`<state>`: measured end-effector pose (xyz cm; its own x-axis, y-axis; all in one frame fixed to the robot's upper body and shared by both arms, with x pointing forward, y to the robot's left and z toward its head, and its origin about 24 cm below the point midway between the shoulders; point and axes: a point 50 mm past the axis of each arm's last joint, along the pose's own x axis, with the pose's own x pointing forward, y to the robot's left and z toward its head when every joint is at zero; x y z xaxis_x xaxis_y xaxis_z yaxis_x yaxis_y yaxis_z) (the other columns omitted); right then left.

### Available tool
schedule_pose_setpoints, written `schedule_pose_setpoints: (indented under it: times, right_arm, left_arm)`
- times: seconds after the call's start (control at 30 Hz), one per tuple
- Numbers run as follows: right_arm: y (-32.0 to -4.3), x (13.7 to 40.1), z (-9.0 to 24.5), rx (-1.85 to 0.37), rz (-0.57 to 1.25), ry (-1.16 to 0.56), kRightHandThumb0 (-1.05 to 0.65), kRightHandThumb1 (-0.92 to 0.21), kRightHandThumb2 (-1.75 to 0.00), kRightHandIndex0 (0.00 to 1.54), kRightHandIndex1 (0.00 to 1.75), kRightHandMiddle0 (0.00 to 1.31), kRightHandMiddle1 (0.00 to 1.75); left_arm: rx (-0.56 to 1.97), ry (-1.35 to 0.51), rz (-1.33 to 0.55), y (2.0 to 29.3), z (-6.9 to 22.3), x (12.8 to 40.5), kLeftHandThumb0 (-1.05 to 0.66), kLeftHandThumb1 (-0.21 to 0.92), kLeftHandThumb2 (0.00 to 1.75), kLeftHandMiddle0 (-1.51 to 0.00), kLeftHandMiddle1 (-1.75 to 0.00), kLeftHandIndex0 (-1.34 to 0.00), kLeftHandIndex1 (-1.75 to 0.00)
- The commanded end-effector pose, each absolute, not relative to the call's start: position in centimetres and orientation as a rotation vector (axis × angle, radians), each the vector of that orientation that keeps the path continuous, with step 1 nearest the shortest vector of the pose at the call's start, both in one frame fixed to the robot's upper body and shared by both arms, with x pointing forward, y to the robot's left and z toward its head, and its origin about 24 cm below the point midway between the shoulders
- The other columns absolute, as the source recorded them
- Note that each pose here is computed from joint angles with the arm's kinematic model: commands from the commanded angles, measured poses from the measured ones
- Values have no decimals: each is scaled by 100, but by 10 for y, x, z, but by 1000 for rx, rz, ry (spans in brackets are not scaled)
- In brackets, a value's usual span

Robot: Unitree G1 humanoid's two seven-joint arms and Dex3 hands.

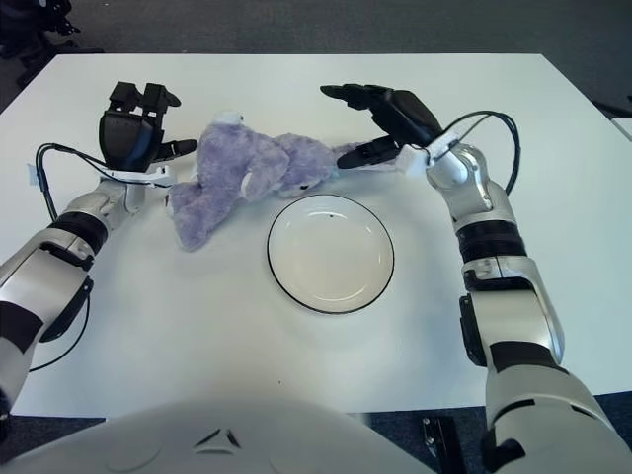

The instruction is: Put the doll into the plate.

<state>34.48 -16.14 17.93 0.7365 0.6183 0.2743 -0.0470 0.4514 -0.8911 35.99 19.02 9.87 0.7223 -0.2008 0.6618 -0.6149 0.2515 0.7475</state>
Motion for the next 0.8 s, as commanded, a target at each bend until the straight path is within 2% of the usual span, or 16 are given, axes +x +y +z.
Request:
schedule_pose_setpoints:
  times: [0.0,0.77]
  right_arm:
    - [-155,348,174,-1033,447,-609,-54,-87,0,38,1,43,3]
    - [-144,354,169,-1057,460,-556,-50,-84,0,38,0,44,2]
  left_arm:
    - [1317,-772,321,188,99,360,0,92,40,-44,-145,-14,-162]
    - [1289,-785,310,185,99,358,0,92,40,-44,-146,-13,-162]
